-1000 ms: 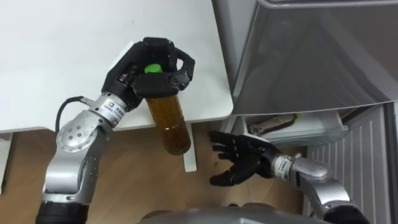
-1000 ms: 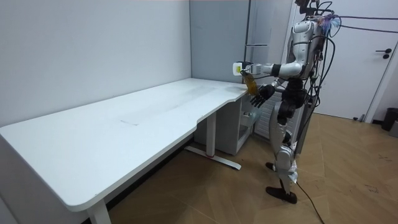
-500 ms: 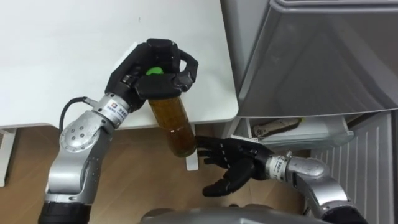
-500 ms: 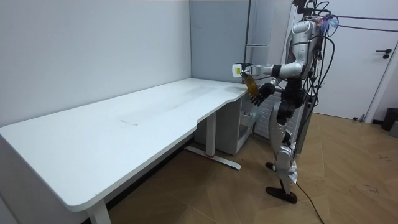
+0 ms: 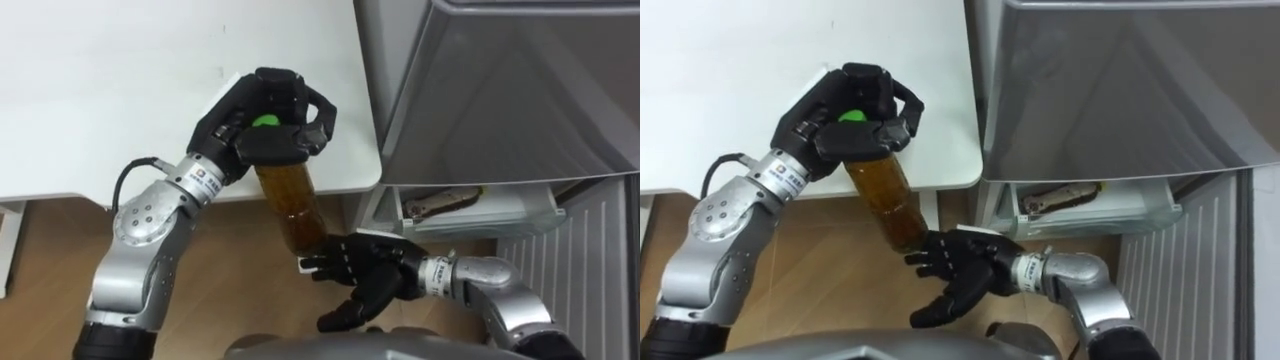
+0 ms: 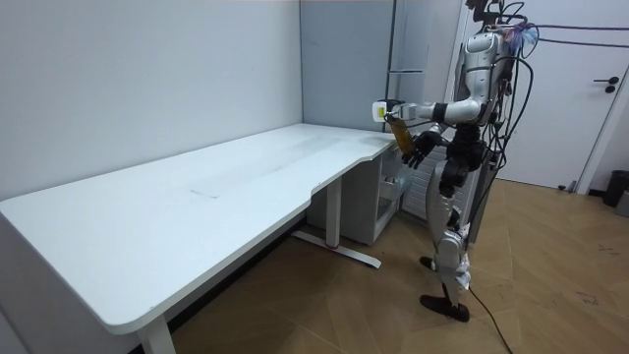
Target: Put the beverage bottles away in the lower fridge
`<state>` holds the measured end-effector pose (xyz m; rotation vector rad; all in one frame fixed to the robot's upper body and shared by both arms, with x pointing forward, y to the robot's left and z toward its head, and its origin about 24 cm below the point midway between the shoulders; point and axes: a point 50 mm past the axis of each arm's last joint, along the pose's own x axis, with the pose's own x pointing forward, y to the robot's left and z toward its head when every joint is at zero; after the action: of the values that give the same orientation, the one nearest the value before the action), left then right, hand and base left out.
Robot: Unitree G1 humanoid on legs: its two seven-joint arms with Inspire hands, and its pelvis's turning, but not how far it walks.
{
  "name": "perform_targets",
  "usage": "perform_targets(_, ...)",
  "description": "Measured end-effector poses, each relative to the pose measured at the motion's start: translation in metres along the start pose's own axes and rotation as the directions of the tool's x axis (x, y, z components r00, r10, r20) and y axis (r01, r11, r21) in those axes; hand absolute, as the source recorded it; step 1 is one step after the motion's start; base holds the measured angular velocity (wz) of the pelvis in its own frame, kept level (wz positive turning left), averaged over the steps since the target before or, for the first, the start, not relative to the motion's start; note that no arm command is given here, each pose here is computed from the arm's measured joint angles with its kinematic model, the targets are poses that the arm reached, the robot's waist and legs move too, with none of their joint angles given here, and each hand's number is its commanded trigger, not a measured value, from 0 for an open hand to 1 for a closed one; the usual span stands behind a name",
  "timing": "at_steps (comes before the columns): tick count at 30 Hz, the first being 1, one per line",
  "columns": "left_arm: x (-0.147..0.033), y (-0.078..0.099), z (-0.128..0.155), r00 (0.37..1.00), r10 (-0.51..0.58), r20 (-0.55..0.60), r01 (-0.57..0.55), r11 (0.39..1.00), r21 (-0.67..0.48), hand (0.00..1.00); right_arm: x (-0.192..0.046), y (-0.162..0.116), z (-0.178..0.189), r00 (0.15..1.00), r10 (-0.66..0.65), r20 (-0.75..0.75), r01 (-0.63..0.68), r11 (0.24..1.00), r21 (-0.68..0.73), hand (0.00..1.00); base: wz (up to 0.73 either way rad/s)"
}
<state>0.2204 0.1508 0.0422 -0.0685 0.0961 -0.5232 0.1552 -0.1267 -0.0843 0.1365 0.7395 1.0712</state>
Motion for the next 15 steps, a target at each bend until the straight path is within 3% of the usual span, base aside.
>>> perform_targets(15,0.004,-0.008,-0.027,0.995,-0.041,-0.089,0.037,0.999,-0.038,1.0,0.001,0.003,-0.015,0.994,0.014,-0.111,-0.008,0.999,0.052,0.0,0.0)
